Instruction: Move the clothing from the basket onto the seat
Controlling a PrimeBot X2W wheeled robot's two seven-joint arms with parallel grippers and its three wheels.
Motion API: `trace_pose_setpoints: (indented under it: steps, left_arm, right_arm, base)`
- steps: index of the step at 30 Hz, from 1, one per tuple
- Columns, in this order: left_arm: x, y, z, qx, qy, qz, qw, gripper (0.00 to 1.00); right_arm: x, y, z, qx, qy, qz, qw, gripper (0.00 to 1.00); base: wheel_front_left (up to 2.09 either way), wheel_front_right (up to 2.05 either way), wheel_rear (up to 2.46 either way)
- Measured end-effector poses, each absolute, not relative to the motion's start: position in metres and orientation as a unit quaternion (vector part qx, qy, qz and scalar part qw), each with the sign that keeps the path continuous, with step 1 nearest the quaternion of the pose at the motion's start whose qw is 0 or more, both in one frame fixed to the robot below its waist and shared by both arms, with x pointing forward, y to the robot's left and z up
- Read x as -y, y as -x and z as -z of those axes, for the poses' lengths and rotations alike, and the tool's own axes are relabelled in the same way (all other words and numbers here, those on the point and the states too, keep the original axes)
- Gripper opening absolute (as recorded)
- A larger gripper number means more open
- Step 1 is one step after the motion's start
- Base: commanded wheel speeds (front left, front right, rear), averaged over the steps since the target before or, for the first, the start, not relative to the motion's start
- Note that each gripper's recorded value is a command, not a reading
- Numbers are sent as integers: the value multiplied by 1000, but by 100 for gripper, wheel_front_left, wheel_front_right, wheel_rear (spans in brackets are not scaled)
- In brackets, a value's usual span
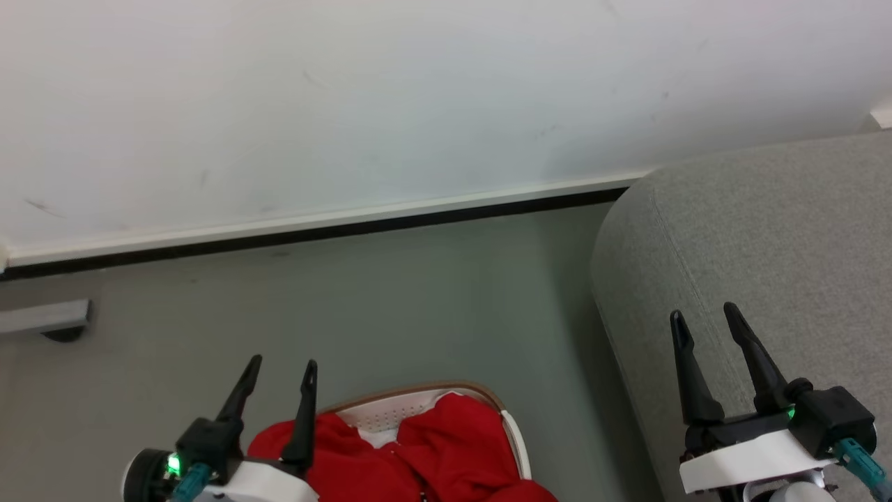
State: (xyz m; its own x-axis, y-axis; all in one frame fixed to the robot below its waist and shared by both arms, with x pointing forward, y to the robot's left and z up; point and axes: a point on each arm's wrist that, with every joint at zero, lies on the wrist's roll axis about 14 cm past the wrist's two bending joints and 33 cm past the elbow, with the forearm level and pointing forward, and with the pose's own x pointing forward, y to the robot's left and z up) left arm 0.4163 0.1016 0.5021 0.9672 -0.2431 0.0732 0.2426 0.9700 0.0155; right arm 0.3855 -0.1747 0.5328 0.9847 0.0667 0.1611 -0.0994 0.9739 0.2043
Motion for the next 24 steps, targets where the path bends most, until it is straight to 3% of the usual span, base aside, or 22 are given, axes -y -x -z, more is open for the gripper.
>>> trace_pose_setpoints:
  steps: [13,18,24]
  left_arm:
    - [-55,-441,-356,-170,-49,240,955,100]
    - [-41,-435,-295,-257,-97,300,914,100]
    - [-34,-416,-228,-359,-173,369,840,100]
  right_arm:
    - [221,-411,-511,54,-97,26,993,100]
    - [236,-420,-501,44,-90,46,994,100]
    - [248,-431,-481,21,-89,64,994,100]
  base:
    - [0,0,0]
    - [0,0,0]
    - [0,0,0]
